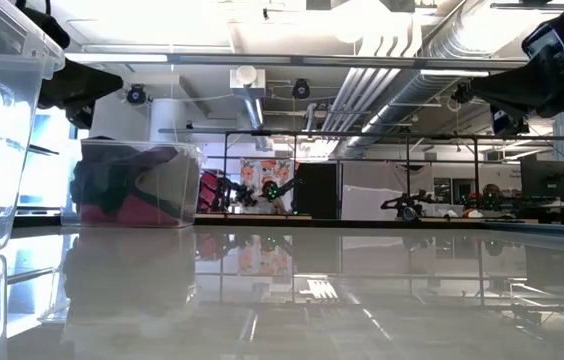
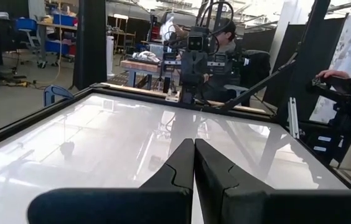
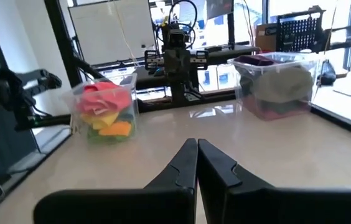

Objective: Sort towels by color in basket
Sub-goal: Return to Home Position

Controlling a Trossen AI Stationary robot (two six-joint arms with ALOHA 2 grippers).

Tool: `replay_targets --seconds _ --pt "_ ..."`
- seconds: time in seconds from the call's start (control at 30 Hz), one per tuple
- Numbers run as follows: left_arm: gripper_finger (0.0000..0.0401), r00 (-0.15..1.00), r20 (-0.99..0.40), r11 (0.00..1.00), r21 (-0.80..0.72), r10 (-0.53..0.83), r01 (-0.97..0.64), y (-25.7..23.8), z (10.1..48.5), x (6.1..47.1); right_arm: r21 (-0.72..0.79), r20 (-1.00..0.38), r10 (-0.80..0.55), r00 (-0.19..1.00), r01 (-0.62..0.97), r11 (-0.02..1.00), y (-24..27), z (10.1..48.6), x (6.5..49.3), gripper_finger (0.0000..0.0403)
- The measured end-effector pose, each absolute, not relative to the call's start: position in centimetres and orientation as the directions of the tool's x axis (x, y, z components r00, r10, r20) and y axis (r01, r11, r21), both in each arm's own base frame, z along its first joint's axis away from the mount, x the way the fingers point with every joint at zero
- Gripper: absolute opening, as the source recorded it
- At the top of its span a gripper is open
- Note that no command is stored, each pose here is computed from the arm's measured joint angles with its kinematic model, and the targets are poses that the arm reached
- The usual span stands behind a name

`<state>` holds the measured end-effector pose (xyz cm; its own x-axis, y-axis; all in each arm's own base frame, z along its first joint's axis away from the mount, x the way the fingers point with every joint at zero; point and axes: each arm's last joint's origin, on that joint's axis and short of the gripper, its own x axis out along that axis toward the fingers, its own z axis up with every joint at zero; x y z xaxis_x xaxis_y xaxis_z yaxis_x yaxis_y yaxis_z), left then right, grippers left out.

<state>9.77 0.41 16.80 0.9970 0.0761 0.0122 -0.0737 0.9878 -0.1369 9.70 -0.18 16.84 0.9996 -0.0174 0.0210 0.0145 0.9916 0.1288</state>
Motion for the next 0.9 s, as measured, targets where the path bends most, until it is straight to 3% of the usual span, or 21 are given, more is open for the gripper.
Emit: replay_targets --seconds 0.9 --pt "0.0001 0.997 0.010 0.988 -0.137 0.075 -0.073 0.40 16.78 9.77 0.130 0.005 -0.052 0.999 0.051 0.990 -0.51 16.71 9.79 0.0000"
